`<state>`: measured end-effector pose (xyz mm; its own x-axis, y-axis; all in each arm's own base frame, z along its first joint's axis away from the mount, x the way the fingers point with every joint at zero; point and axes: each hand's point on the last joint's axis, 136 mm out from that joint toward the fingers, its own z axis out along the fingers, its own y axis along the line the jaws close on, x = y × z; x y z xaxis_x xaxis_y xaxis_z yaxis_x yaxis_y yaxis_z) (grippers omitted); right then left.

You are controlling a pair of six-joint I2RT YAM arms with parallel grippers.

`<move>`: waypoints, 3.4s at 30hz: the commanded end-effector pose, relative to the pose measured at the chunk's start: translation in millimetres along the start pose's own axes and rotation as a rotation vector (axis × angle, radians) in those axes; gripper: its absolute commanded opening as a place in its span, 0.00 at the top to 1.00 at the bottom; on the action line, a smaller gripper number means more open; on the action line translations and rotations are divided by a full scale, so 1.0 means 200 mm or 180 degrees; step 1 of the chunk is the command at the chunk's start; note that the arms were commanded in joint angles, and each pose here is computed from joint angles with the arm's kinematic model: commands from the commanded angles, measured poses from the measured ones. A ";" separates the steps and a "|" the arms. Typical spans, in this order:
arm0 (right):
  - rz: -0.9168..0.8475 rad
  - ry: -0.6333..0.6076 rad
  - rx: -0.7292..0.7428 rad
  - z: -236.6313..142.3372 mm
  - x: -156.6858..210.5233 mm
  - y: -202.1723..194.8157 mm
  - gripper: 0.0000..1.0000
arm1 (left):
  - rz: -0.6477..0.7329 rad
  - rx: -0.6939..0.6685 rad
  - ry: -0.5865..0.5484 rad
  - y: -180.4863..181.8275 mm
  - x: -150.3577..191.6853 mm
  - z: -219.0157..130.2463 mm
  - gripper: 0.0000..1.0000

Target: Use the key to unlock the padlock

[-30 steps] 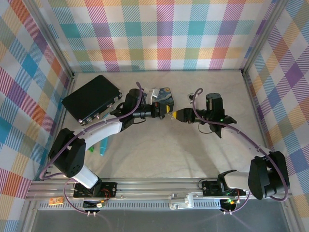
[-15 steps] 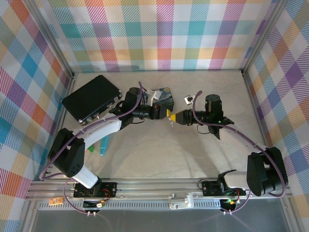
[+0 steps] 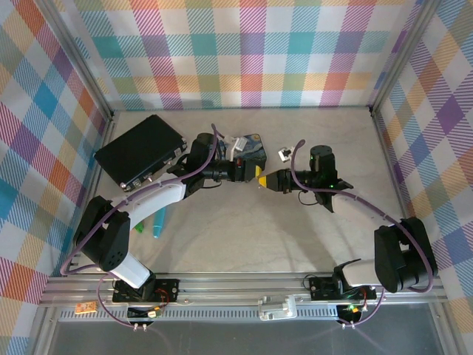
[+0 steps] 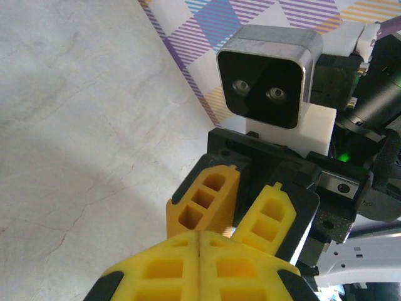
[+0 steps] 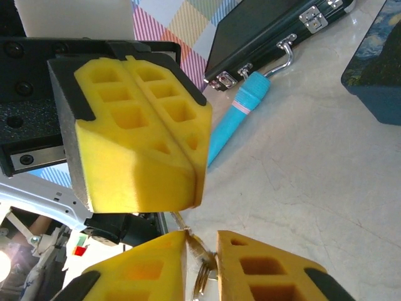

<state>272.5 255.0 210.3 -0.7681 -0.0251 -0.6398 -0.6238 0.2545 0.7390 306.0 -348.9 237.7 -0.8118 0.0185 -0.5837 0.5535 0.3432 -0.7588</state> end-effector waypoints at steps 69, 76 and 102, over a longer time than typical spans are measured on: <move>-0.1410 -0.0390 0.2066 0.02 -0.16 -0.14 0.67 | -0.2103 -0.0769 -0.1388 0.38 -0.15 0.02 1.00; -0.0494 -0.0741 0.1657 -0.15 -0.24 -0.17 0.52 | -0.1315 -0.0653 -0.1316 0.29 -0.24 -0.02 1.00; -0.0070 -0.1071 -0.0296 -0.06 -0.30 0.12 0.62 | 0.0382 0.0081 -0.1246 -0.13 -0.31 -0.11 1.00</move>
<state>314.6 248.1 245.4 -0.7061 0.2862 -0.6477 -0.6003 0.2434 0.7619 341.5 -340.8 286.0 -0.6501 -0.2955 -0.7000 0.6024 0.3611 -0.7119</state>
